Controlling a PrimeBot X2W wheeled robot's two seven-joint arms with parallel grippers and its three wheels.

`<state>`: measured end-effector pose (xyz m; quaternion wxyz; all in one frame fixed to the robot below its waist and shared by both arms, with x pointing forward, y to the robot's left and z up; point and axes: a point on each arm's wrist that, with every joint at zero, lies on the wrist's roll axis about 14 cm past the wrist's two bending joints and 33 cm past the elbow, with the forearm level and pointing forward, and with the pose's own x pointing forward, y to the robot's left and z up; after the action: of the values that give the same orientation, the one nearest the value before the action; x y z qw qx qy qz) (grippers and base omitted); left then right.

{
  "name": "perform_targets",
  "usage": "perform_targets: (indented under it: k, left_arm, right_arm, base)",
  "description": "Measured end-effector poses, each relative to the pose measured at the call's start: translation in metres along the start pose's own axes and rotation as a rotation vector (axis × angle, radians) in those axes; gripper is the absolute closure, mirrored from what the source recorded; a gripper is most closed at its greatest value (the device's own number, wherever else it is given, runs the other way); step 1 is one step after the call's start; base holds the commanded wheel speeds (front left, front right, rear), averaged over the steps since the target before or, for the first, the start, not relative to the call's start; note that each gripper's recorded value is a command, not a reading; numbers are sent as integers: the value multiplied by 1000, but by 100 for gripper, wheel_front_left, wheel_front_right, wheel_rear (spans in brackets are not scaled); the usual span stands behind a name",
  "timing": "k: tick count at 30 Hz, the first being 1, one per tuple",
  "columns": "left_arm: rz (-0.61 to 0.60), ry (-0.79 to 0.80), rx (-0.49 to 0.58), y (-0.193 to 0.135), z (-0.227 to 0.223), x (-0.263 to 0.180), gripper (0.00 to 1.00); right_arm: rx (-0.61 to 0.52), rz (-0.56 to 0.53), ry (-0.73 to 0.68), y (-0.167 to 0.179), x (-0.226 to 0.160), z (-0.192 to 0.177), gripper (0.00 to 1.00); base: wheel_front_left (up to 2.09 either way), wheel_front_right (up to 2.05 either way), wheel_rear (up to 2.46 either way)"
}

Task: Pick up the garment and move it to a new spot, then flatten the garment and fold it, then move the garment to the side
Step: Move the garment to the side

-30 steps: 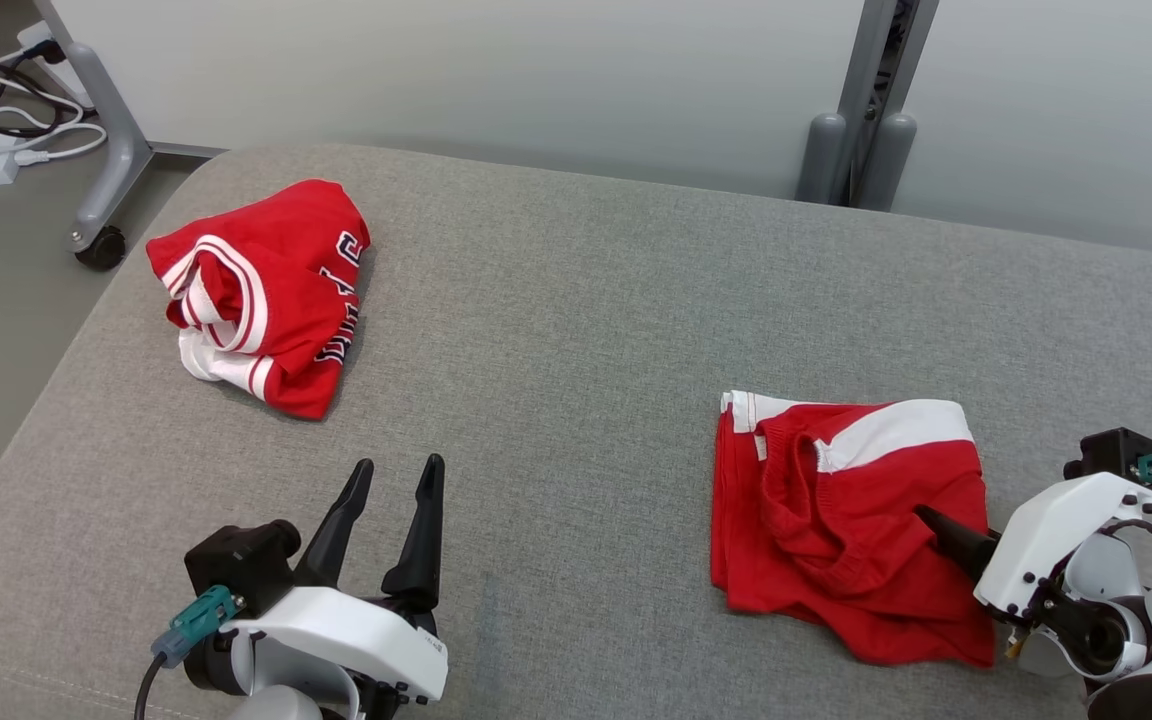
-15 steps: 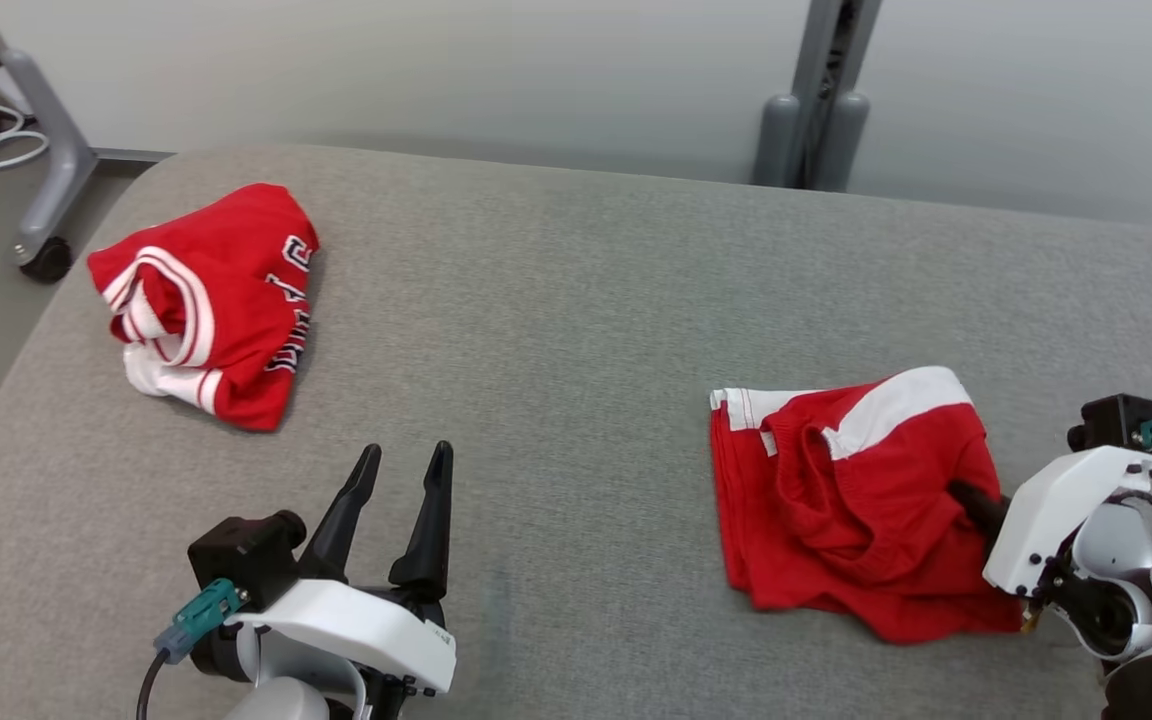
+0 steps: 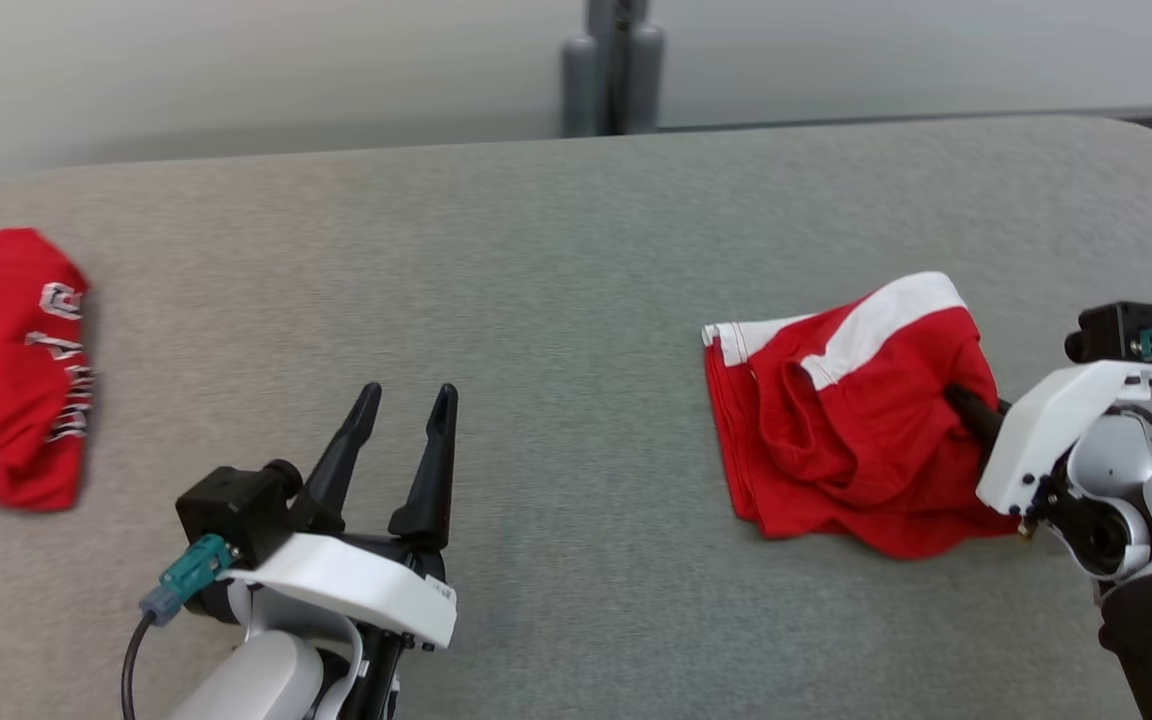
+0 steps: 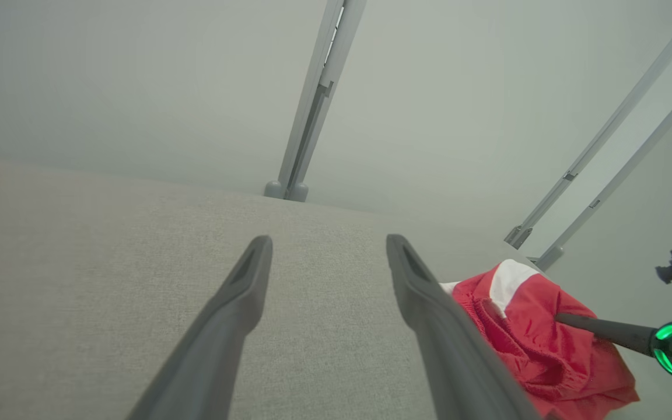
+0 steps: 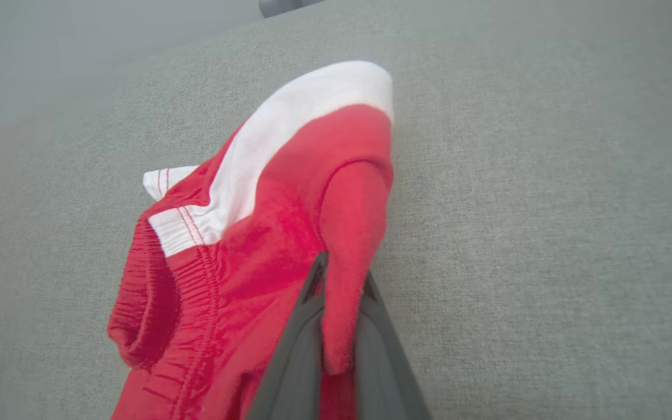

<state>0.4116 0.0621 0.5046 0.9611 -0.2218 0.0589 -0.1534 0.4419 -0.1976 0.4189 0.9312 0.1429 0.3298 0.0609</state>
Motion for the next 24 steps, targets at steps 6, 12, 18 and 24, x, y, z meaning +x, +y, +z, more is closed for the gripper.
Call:
perform_targets:
  k: [6, 12, 18, 24]
  left_arm:
    - [-94, 30, 2, -24, -10, 28, 0]
    - [-154, 71, -7, -38, -26, 51, 0]
    - [-183, 81, -8, -41, -32, 64, 0]
    - [-189, 81, 7, -37, -30, 72, 0]
  right_arm:
    - [21, -68, -33, -28, -8, 10, 100]
    - [32, -139, -37, -56, -6, 14, 100]
    - [-14, -235, -55, -92, -3, 32, 100]
    - [-85, -331, -60, -127, -2, 53, 100]
  base:
    - [0, 0, 0]
    - [0, 0, 0]
    - [0, 0, 0]
    - [0, 0, 0]
